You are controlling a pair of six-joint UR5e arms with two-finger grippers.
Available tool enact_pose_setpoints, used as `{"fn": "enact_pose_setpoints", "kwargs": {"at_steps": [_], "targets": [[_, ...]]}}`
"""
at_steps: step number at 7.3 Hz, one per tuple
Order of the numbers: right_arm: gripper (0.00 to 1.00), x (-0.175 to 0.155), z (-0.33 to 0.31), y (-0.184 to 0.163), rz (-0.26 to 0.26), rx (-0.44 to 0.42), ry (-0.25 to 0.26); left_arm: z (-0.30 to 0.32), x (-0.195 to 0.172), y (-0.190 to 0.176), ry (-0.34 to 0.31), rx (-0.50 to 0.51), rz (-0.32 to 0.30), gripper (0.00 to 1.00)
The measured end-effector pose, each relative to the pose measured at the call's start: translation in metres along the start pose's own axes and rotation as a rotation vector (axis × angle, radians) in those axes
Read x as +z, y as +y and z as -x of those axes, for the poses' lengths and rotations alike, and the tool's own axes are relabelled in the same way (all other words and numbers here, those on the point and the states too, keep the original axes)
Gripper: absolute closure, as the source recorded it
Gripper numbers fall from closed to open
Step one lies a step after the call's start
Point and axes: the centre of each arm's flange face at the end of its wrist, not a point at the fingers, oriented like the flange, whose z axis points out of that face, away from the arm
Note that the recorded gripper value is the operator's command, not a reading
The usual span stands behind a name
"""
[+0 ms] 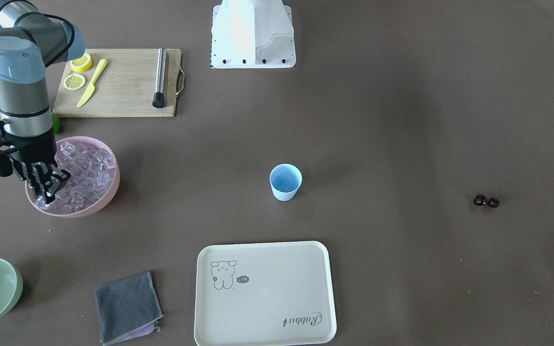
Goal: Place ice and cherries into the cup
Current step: 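Carry the ice cube with the right gripper over the light-blue cup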
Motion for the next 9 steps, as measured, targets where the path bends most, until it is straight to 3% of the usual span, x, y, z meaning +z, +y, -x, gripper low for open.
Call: {"fn": "enact_pose_setpoints", "kwargs": {"at_steps": [2,5,7,9], "targets": [[1.00,-0.037,0.029,-0.008,-0.020,-0.002,-0.087,-0.002,-0.002,-0.001,0.002,0.004,-0.004,0.02],[1.00,-0.099,0.135,-0.009,-0.034,-0.024,-0.248,-0.007,-0.006,-0.003,0.015,0.026,-0.029,0.02],[1.00,-0.125,0.206,0.005,-0.031,-0.060,-0.328,-0.009,-0.008,-0.002,0.027,0.043,-0.045,0.02],[1.00,-0.149,0.265,0.044,-0.033,-0.127,-0.393,-0.005,-0.007,0.005,0.026,0.041,-0.042,0.02]]}}
